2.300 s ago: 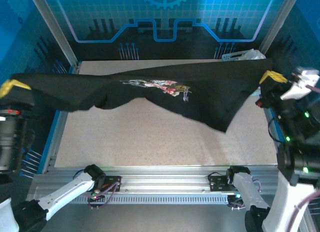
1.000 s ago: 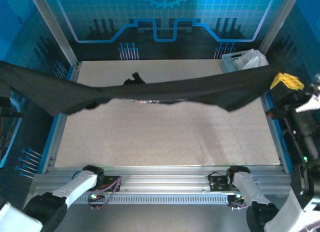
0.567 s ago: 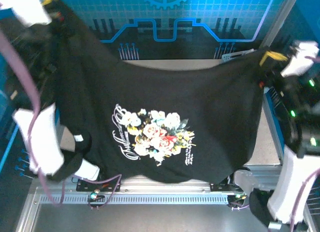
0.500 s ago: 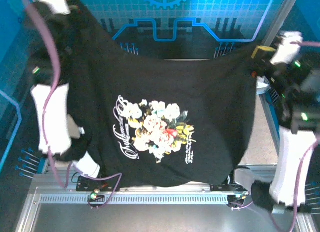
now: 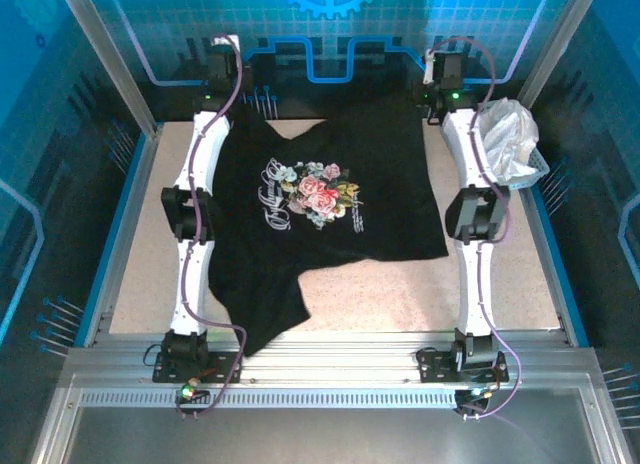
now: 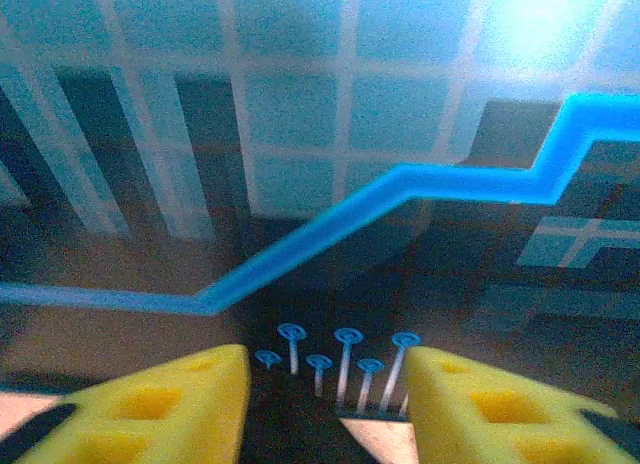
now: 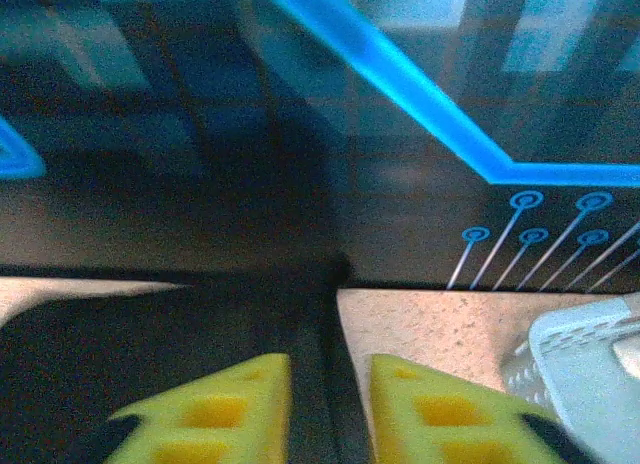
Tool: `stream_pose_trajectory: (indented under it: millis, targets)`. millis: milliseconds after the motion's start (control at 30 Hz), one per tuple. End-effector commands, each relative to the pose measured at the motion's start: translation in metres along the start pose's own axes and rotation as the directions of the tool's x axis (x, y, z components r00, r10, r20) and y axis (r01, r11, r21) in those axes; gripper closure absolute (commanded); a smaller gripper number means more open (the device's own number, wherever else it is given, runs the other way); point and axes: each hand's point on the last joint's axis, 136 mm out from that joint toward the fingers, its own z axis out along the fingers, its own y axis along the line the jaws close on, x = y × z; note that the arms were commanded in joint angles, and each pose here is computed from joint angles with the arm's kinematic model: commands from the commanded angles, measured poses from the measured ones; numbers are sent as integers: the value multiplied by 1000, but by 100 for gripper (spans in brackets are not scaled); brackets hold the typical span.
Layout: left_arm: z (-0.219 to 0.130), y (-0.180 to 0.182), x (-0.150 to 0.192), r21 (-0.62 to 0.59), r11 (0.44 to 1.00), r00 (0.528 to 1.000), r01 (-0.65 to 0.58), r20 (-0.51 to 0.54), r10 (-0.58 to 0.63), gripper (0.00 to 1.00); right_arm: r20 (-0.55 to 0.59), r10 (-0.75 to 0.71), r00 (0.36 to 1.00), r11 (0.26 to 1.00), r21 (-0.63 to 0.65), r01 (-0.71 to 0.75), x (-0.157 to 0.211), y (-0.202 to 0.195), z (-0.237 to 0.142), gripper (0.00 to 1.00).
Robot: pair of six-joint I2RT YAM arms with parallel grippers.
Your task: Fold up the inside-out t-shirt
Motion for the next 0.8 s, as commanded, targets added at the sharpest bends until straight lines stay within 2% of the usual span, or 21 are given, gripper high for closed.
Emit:
stream_pose_trajectory:
  millis: [0,100,167,300,367,433,533,633,767]
  targets:
    - [-61,1,-86,71,989,980,127,146,-136,41,-45,7,999,1000,25,-6,-8,-4,-39,61]
    - [-90,-2,-66,113,965,970,237,17,-241,35,-227,-13,974,1000,15,17,32,4,-56,54]
    - [-118,-8,-44,157,928,941,338,-52,-334,33,-328,-34,944,999,21,43,65,10,-77,50]
    - [-178,-28,33,245,767,805,593,-217,-553,32,-430,69,900,997,62,-47,147,-7,-135,44]
    - [-208,-47,74,266,734,777,625,-300,-554,32,-485,120,866,992,91,-87,189,-19,-162,40]
    - [-240,-68,117,259,747,773,612,-392,-498,29,-555,170,814,982,159,-97,234,-38,-185,38]
    - [-281,-84,183,229,811,776,538,-509,-371,27,-644,237,727,971,185,-152,289,-48,-204,38]
    - [-313,-75,243,173,865,747,472,-599,-288,25,-692,269,670,963,216,-163,325,-54,-206,38]
    - [-340,-63,283,128,903,712,411,-663,-230,25,-722,285,631,959,212,-189,347,-51,-189,37]
